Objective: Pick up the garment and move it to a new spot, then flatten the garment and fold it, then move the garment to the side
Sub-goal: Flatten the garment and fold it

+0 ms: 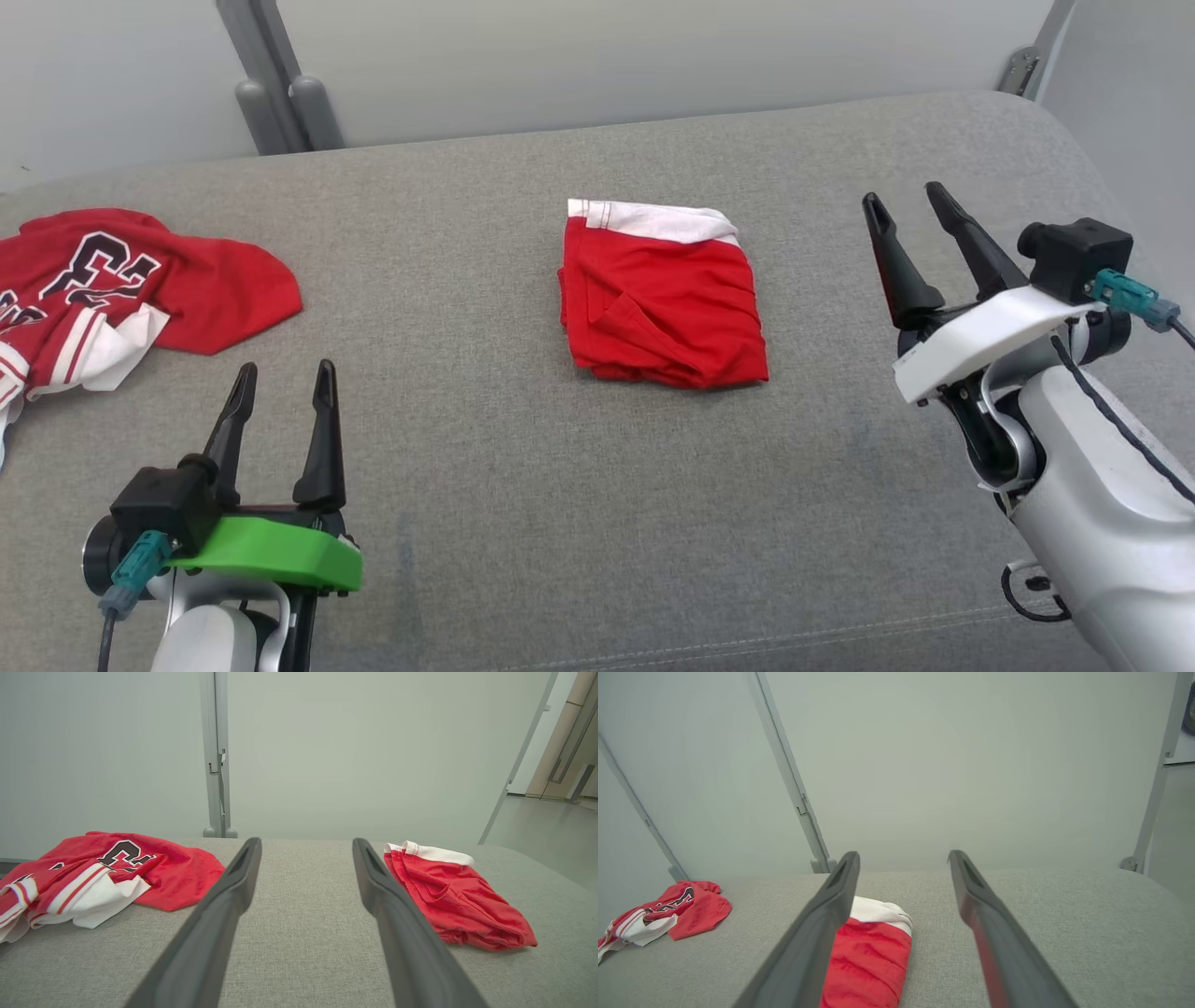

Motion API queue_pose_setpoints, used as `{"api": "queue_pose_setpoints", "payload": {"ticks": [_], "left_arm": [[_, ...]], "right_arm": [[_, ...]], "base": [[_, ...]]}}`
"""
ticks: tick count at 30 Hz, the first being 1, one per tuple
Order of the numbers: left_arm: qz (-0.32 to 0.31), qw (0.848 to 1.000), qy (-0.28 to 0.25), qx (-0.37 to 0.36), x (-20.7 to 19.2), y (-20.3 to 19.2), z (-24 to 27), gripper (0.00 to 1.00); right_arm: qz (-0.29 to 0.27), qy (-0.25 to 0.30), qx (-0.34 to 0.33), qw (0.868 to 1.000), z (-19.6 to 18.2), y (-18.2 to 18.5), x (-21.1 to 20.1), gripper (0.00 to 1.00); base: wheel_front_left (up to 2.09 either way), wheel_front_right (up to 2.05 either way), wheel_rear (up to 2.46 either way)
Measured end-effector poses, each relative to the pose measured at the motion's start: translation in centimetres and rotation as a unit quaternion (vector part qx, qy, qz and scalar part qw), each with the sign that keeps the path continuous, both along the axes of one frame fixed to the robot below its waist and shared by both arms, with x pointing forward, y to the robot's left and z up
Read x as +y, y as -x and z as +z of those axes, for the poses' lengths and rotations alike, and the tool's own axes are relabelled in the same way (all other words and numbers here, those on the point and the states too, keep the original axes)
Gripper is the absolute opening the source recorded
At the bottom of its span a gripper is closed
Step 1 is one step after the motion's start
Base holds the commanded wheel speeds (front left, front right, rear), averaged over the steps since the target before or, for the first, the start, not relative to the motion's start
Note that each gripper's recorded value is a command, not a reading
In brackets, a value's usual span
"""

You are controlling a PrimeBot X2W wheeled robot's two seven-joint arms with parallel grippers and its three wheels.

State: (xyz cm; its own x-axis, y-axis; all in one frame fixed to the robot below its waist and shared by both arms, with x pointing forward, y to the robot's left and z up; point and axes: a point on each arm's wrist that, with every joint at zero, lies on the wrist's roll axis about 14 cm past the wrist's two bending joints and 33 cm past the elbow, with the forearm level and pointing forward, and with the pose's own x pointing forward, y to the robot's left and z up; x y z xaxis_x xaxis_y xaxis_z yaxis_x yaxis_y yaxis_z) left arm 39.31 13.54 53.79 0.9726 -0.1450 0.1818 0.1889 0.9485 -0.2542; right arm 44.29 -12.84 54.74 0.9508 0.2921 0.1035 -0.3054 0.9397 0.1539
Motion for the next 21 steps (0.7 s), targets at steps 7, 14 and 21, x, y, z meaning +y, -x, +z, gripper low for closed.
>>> {"api": "queue_pose_setpoints", "payload": {"ticks": [7, 14, 21], "left_arm": [[-0.002, 1.000, -0.001, 0.000, -0.2, 0.1, 0.0, 1.00], [0.001, 1.000, -0.001, -0.001, 0.0, 0.2, 0.1, 1.00], [0.001, 1.000, -0.002, 0.001, 0.1, 0.3, -0.2, 1.00]], "right_arm": [[-0.026, 0.003, -0.017, 1.000, 0.1, 2.0, -0.5, 1.00], [-0.037, -0.003, -0.028, 0.999, 0.3, 3.0, -0.6, 1.00], [-0.037, -0.004, -0.020, 0.999, -0.6, 4.2, -0.4, 1.00]], "base": [[0.00, 0.00, 0.00], [0.00, 0.00, 0.00], [0.00, 0.00, 0.00]]}}
